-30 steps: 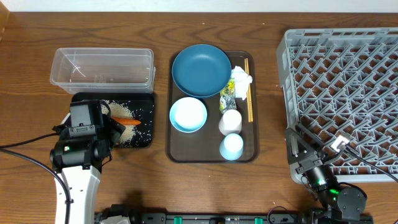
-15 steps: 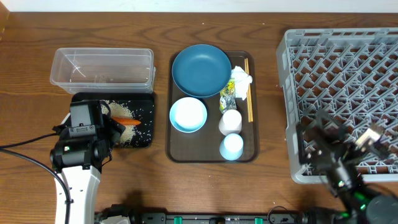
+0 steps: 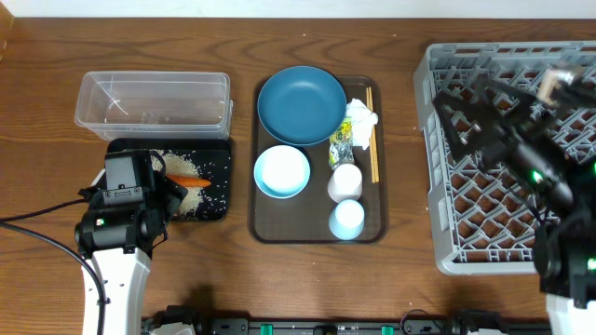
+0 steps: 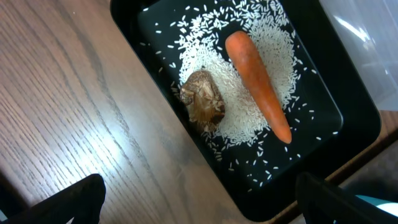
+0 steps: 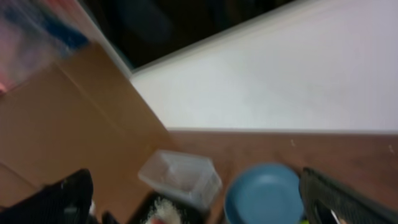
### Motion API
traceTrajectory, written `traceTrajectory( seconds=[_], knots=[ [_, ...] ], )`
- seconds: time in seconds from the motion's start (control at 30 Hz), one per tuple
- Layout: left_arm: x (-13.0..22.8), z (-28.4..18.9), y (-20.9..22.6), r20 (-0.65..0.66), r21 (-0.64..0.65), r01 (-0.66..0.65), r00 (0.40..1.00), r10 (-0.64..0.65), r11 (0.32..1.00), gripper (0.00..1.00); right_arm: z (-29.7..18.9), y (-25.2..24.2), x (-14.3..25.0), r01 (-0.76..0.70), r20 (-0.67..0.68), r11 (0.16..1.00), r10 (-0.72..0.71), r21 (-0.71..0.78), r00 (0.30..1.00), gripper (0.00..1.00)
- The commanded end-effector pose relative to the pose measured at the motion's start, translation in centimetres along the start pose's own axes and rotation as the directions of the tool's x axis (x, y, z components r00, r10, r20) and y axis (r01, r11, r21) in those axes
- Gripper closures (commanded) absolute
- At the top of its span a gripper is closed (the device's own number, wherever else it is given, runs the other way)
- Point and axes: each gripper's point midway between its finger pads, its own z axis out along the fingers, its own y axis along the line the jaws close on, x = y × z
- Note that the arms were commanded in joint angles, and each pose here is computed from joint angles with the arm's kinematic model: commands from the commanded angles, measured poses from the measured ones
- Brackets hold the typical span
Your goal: Sort waste into correct bins and load items into the dishwasher rack
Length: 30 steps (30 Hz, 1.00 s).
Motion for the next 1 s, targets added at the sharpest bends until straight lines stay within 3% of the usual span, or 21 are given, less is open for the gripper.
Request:
traceTrajectory(
  seconds=[0.0, 0.33, 0.67, 0.97],
  knots=[
    [-0.5, -0.4, 0.0, 0.019, -0.001, -0.006, 1.0, 0.006, 1.0, 0.02, 1.2, 0.5, -1.2, 0.185, -0.021, 0.98, -0.184, 0.079, 0.983, 0.01],
    [-0.5, -0.4, 0.0, 0.019, -0.001, -0.006, 1.0, 0.006, 1.0, 0.02, 7.2, -1.2, 6.1, 0.422, -0.346, 0.831, -0.3, 0.363, 0.889, 0.01],
    [-0.5, -0.4, 0.0, 0.019, -0.001, -0.006, 1.0, 0.006, 1.0, 0.02, 12.5, -2.1, 16.5, 0.529, -0.604, 0.805, -0.286, 0.27, 0.744, 0.01],
    [-0.5, -0.4, 0.0, 0.019, -0.001, -0.006, 1.0, 0.006, 1.0, 0.02, 12.1, -4.3, 21.9, 0.513, -0.741, 0.81, -0.153, 0.286, 0.654, 0.01]
  ],
)
